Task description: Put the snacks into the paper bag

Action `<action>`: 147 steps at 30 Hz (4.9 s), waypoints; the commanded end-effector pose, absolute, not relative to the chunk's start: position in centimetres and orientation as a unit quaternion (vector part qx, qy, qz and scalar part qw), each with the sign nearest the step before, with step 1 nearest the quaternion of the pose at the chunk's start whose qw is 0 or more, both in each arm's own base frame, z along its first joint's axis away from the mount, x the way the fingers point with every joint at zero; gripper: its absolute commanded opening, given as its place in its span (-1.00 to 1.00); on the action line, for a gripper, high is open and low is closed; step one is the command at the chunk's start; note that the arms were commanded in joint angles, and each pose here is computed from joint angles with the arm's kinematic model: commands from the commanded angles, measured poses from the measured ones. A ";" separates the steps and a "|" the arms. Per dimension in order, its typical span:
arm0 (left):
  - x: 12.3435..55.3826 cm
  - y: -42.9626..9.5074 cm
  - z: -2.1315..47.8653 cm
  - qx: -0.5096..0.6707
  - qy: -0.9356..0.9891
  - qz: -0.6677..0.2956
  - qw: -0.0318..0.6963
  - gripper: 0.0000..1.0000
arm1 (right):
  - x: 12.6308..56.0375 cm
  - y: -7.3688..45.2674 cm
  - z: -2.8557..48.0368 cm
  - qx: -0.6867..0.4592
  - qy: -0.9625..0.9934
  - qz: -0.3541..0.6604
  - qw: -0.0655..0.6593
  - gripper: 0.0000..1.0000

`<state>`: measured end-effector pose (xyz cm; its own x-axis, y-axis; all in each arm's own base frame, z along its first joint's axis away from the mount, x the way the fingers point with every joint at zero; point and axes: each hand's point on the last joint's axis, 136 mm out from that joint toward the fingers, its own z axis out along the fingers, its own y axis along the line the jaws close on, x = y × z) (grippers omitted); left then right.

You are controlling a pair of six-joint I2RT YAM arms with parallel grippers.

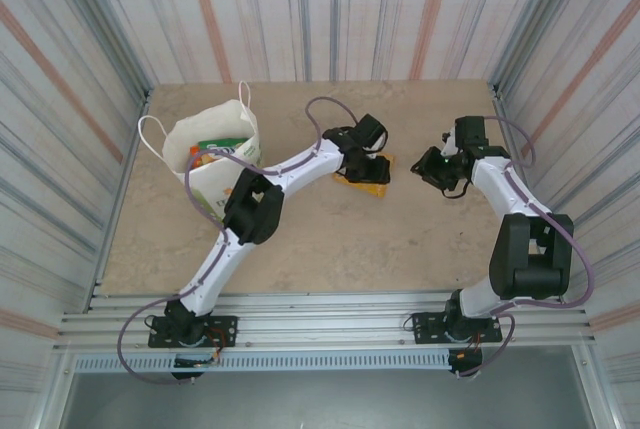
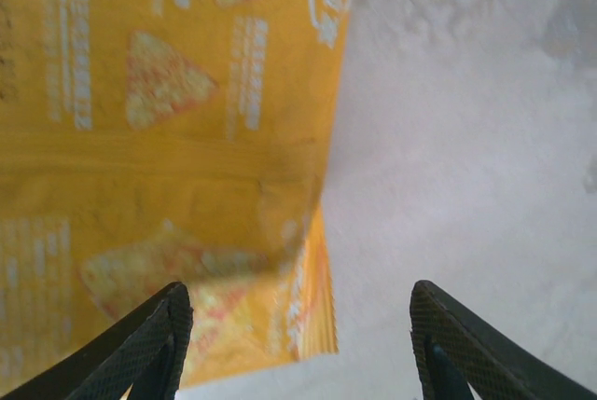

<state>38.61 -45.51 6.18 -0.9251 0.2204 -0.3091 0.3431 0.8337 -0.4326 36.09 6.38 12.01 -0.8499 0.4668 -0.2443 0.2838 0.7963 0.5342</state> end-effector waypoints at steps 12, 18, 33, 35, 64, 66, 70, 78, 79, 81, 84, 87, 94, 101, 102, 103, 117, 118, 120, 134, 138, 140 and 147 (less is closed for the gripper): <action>44.2 -38.9 12.3 0.136 0.944 -0.193 0.230 0.16 | 38.8 10.1 8.6 0.195 0.920 0.309 0.138 -0.05; 45.5 -38.1 9.5 0.144 0.952 -0.160 0.218 0.14 | 40.1 11.8 6.7 0.189 0.918 0.325 0.123 -0.02; 44.5 -37.8 4.2 0.138 0.964 -0.155 0.165 -0.02 | 41.7 12.9 3.1 0.191 0.920 0.328 0.099 -0.03; 44.3 -38.0 3.7 0.137 0.965 -0.160 0.158 -0.03 | 42.0 13.1 2.7 0.192 0.917 0.335 0.099 -0.03; 44.4 -38.6 9.3 0.133 0.950 -0.207 0.191 0.03 | 43.7 14.8 6.4 0.155 0.888 0.392 0.181 -0.68; 44.3 -38.7 11.8 0.139 0.943 -0.219 0.209 0.06 | 43.2 14.4 7.9 0.141 0.889 0.387 0.199 -0.69; 43.5 -38.6 17.1 0.169 0.922 -0.244 0.250 0.16 | 41.7 14.5 11.6 0.082 0.887 0.390 0.234 -0.70; 38.4 -36.8 27.8 0.307 0.852 -0.278 0.319 0.21 | 37.5 14.7 18.7 -0.078 0.879 0.362 0.300 -0.77; 37.6 -36.7 28.5 0.330 0.842 -0.281 0.323 0.21 | 36.9 15.0 19.5 -0.103 0.873 0.364 0.307 -0.77; 35.4 -36.4 30.4 0.387 0.809 -0.292 0.332 0.22 | 35.5 15.7 21.2 -0.169 0.857 0.361 0.326 -0.78; 33.0 -35.7 31.7 0.455 0.768 -0.293 0.343 0.22 | 33.1 17.0 23.2 -0.267 0.823 0.354 0.355 -0.78; 31.0 -35.0 31.8 0.513 0.731 -0.286 0.346 0.23 | 30.7 18.5 25.2 -0.360 0.772 0.346 0.392 -0.79; 28.1 -33.8 30.5 0.572 0.695 -0.287 0.329 0.20 | 27.0 20.9 29.1 -0.456 0.674 0.363 0.454 -0.84; 26.4 -33.8 30.0 0.592 0.676 -0.304 0.317 -0.15 | 26.0 21.7 30.0 -0.473 0.652 0.374 0.458 -0.84; 26.3 -33.8 30.0 0.592 0.675 -0.307 0.317 -0.21 | 26.0 21.7 30.0 -0.473 0.653 0.373 0.459 -0.84; 26.1 -33.8 30.2 0.593 0.672 -0.310 0.318 -0.29 | 26.0 21.7 30.0 -0.472 0.655 0.371 0.458 -0.83; 25.1 -31.2 33.2 0.553 0.700 -0.290 0.346 -1.00 | 29.2 20.4 30.0 -0.380 0.718 0.322 0.485 -0.08; 25.5 -30.6 33.6 0.537 0.715 -0.278 0.351 -1.00 | 29.6 20.1 30.0 -0.365 0.727 0.317 0.487 -0.02; 26.4 -29.2 34.4 0.503 0.745 -0.248 0.360 -1.00 | 30.2 19.7 29.9 -0.336 0.742 0.314 0.487 0.06; 30.1 -13.3 42.0 0.174 0.854 -0.080 0.483 -1.00 | 32.6 20.8 27.7 -0.243 0.800 0.367 0.408 0.19; 30.3 -8.4 41.5 0.079 0.873 -0.045 0.479 -1.00 | 32.8 21.6 27.1 -0.244 0.807 0.371 0.390 0.19; 30.4 -6.9 40.9 0.048 0.879 -0.039 0.473 -1.00 | 32.9 22.0 26.8 -0.246 0.810 0.372 0.382 0.19; 31.8 -4.8 36.5 -0.029 0.904 -0.093 0.416 -0.99 | 32.8 22.9 26.0 -0.250 0.816 0.372 0.365 0.19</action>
<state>31.78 -4.61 38.45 -0.5971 -0.0344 -0.8014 0.0539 0.9951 -0.0829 32.69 22.61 25.74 -0.5862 -0.1410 -0.7978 -0.6975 0.5887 0.4086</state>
